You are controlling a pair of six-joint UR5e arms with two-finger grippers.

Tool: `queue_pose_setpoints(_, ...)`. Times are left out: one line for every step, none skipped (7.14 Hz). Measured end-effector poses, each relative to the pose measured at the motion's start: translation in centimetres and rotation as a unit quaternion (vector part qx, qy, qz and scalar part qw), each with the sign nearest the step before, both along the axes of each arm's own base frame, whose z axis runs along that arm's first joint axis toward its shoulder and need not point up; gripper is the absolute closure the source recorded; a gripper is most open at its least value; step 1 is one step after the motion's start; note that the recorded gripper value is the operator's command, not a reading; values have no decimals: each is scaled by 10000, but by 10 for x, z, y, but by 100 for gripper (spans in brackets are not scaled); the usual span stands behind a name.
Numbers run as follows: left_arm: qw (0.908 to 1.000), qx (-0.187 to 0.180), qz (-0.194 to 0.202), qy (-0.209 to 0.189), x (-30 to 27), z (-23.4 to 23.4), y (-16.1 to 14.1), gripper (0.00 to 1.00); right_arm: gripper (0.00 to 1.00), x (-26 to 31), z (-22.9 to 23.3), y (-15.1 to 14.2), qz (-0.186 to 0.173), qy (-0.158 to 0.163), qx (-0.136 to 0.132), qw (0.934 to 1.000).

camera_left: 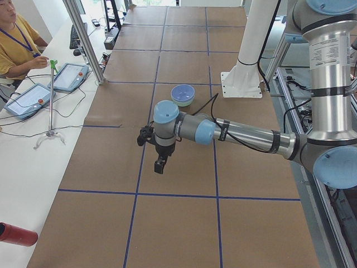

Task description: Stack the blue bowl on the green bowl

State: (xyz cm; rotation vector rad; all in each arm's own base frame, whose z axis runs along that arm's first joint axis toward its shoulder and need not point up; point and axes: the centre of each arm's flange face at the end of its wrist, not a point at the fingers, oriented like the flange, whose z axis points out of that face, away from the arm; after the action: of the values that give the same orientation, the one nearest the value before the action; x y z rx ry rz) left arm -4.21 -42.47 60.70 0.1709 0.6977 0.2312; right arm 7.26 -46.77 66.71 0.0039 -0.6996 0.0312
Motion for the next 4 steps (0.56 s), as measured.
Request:
queue_pose_setpoints(9997, -139, -78, 203, -19, 21, 17, 0, 0, 0, 0, 0, 0, 0, 2, 10000)
queue_pose_setpoints(9991, -239, -122, 336, -25, 32, 27, 0, 0, 0, 0, 0, 0, -2, 3, 10000)
queue_pose_setpoints(9989, -294, -142, 346, -28, 39, 34, 0, 0, 0, 0, 0, 0, -3, 4, 10000)
queue_pose_setpoints(9988, -309, -146, 347, -29, 41, 36, 0, 0, 0, 0, 0, 0, -2, 4, 10000)
